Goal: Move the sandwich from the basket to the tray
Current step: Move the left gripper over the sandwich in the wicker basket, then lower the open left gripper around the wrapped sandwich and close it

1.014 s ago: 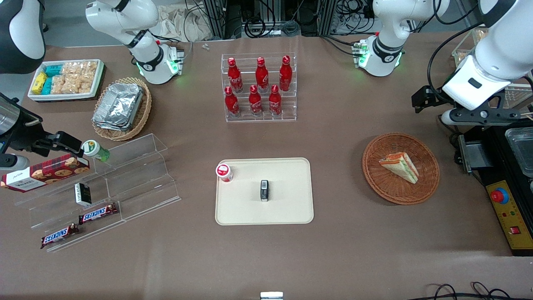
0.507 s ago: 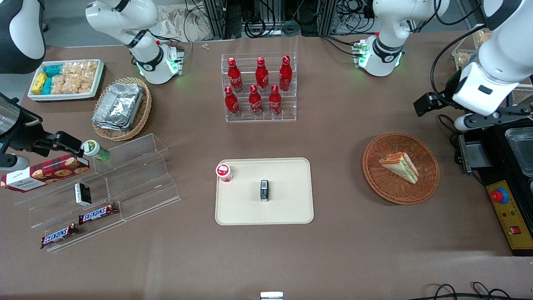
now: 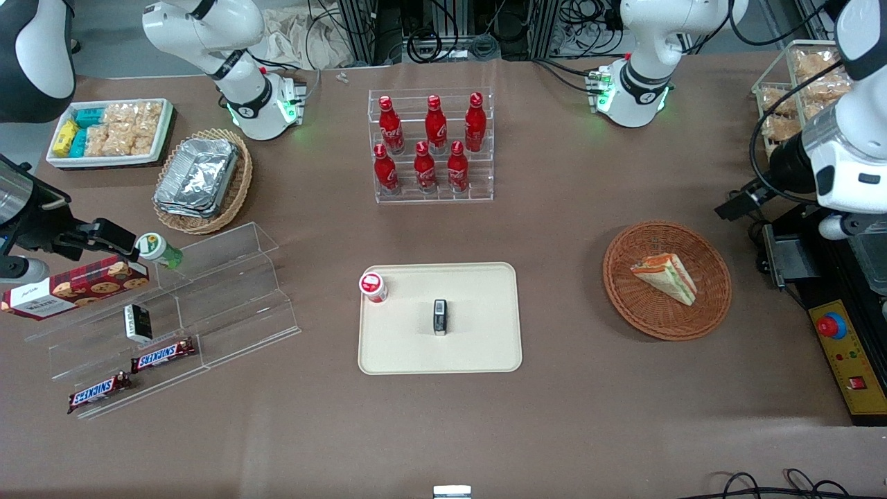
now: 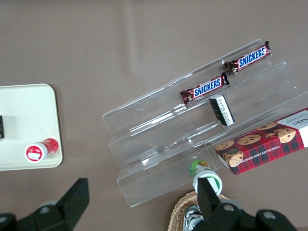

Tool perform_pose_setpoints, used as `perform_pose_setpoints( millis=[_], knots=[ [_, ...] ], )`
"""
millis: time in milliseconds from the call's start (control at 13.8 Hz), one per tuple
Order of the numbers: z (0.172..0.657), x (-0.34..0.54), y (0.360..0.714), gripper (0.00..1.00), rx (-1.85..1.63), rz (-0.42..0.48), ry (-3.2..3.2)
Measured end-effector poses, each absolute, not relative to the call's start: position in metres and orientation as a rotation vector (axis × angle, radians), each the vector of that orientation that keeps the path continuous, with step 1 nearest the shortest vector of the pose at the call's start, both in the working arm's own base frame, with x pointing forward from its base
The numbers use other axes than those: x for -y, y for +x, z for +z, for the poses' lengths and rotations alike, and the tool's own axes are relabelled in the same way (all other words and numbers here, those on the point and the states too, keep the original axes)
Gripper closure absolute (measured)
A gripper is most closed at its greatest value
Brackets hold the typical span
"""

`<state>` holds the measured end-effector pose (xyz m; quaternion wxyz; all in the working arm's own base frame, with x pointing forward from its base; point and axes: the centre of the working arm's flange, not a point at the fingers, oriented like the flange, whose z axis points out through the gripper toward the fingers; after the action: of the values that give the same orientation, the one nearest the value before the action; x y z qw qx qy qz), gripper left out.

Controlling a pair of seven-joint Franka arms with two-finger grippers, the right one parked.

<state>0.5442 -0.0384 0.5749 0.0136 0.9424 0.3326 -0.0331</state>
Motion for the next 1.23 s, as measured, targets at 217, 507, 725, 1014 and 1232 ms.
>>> perform_pose_setpoints(
  millis=[217,507,725,1014,1232],
  knots=[
    [0.533,0.029,0.537,0.0,-1.205,-0.035,2.849],
    [0.471,0.033,0.535,0.0,-1.288,-0.065,2.838],
    [0.415,0.037,0.542,0.0,-1.357,-0.13,2.865],
    [0.36,0.041,0.553,0.0,-1.435,-0.206,2.867],
    [0.336,0.041,0.556,0.0,-1.502,-0.226,2.869]
  ],
)
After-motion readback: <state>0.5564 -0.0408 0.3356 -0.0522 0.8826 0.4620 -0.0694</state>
